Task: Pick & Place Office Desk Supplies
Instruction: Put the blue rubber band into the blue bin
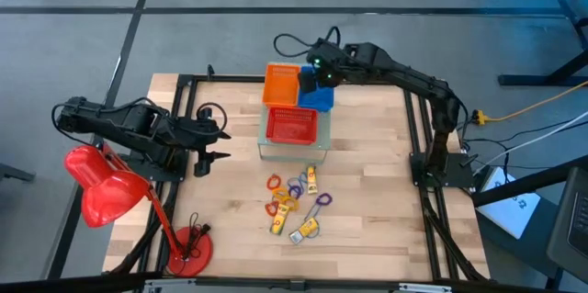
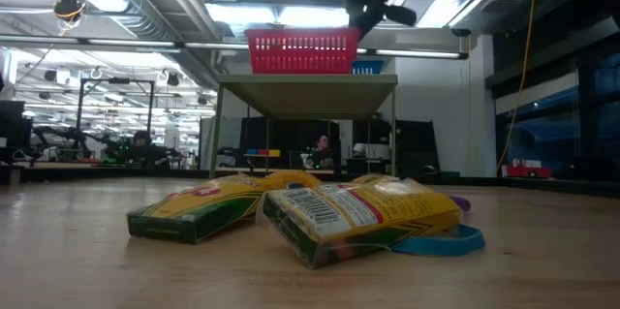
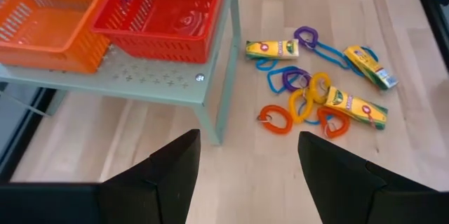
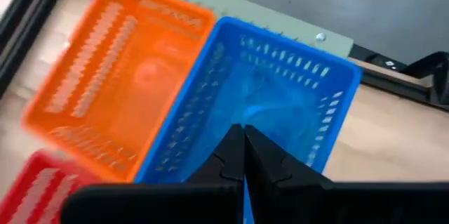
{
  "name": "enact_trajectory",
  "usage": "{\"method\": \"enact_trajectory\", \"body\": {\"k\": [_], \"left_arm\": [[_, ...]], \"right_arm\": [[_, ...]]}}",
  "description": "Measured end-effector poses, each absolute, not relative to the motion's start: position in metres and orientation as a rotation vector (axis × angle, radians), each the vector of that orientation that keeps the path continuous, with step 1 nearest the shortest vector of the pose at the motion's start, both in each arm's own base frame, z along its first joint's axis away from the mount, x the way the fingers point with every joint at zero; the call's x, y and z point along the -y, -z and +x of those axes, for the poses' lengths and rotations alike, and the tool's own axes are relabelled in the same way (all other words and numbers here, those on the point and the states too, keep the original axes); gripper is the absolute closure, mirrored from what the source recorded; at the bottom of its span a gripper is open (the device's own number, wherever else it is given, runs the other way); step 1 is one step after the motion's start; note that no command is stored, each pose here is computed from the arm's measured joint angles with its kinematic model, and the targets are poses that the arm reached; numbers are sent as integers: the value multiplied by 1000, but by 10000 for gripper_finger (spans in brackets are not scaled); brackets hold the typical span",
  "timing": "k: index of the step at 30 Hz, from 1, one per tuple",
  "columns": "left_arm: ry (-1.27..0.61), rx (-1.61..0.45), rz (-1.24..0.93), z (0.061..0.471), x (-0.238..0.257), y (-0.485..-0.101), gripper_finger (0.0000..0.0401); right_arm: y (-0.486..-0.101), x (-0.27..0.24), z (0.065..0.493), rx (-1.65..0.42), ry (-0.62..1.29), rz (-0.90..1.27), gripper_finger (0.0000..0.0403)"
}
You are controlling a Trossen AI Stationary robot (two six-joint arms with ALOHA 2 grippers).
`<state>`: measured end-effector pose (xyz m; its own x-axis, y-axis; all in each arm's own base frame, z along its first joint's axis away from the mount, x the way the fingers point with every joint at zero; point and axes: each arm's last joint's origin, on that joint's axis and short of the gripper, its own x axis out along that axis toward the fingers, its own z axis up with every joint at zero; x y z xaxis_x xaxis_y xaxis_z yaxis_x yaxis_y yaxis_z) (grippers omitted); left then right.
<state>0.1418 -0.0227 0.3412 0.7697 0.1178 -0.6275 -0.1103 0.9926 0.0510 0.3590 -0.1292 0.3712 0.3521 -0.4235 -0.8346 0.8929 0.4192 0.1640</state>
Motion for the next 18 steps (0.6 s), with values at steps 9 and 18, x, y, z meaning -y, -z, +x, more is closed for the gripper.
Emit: {"method": "enact_trajectory", "body": {"k": [9,18], "left_arm": [[-137,-679,11,142,22,-341,162],[-140,-675,-12,141,22,-342,162]], "right_arm": [[-363,137,367,-788,846,684,371],[-363,142,365,-800,827,661,265]]}}
